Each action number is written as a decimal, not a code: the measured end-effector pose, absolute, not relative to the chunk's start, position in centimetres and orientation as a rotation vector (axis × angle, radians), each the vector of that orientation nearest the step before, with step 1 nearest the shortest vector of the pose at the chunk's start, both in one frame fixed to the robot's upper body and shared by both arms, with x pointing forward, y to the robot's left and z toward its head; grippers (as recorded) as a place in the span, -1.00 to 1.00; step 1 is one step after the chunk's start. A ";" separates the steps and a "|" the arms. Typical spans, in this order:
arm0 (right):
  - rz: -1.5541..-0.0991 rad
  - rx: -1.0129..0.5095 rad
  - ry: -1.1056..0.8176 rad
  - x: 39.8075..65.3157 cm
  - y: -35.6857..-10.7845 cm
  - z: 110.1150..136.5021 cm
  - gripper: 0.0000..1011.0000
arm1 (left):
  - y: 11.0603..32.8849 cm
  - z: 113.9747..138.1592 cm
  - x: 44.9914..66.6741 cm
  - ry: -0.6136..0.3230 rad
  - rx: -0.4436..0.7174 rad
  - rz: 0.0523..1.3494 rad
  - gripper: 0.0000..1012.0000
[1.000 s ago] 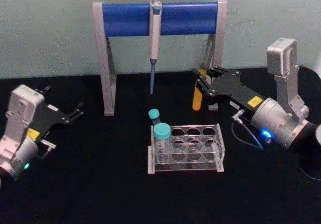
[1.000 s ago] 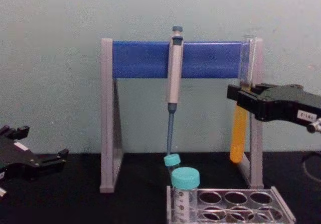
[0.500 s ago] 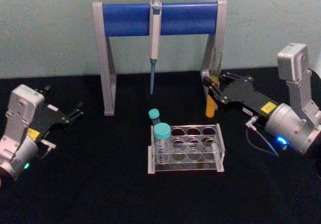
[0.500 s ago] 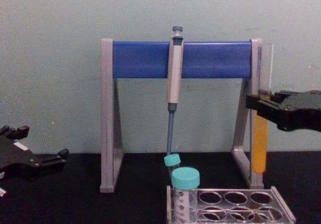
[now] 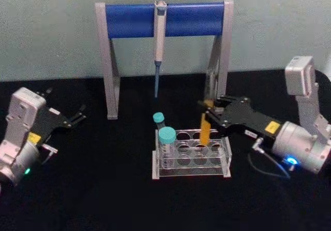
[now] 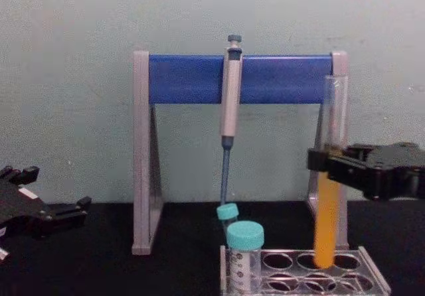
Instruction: Pick up the test tube from the test tube rack, shake it, then place it back into the test tube rack.
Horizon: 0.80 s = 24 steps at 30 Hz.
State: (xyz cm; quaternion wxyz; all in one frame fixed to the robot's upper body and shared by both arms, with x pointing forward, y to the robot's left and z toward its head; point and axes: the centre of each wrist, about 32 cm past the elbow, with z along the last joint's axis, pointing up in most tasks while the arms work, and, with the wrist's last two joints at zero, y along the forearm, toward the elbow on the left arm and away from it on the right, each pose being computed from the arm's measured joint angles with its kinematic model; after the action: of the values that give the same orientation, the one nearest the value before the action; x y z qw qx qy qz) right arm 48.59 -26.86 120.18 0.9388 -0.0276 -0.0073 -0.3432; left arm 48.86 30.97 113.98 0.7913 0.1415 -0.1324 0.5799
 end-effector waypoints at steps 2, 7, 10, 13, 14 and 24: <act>-0.674 -0.045 -0.002 48.8 -26.3 120.0 -0.55 | 31.0 114.0 48.9 -0.285 0.305 1.248 0.98; -0.659 -0.006 -0.001 49.6 -25.1 119.7 -0.55 | 31.0 114.0 48.9 -0.285 0.304 1.248 0.98; -0.678 0.023 -0.013 50.2 -24.5 119.6 -0.55 | 31.0 114.0 48.9 -0.285 0.304 1.248 0.98; -0.702 0.041 -0.024 50.6 -24.2 119.5 -0.55 | 31.0 114.0 48.9 -0.285 0.304 1.248 0.98; -0.724 0.048 -0.038 50.9 -24.0 119.4 -0.55 | 31.0 114.0 48.9 -0.285 0.304 1.248 0.98; -0.840 0.044 -0.074 51.5 -24.0 119.4 -0.55 | 31.0 114.0 48.9 -0.285 0.305 1.248 0.98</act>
State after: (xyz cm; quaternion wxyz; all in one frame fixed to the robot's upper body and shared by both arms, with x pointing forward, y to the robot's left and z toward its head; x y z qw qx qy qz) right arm 51.48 -23.96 119.37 0.9122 0.0213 -0.0358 -0.4076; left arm 48.86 30.97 113.98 0.7913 0.1415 -0.1324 0.5799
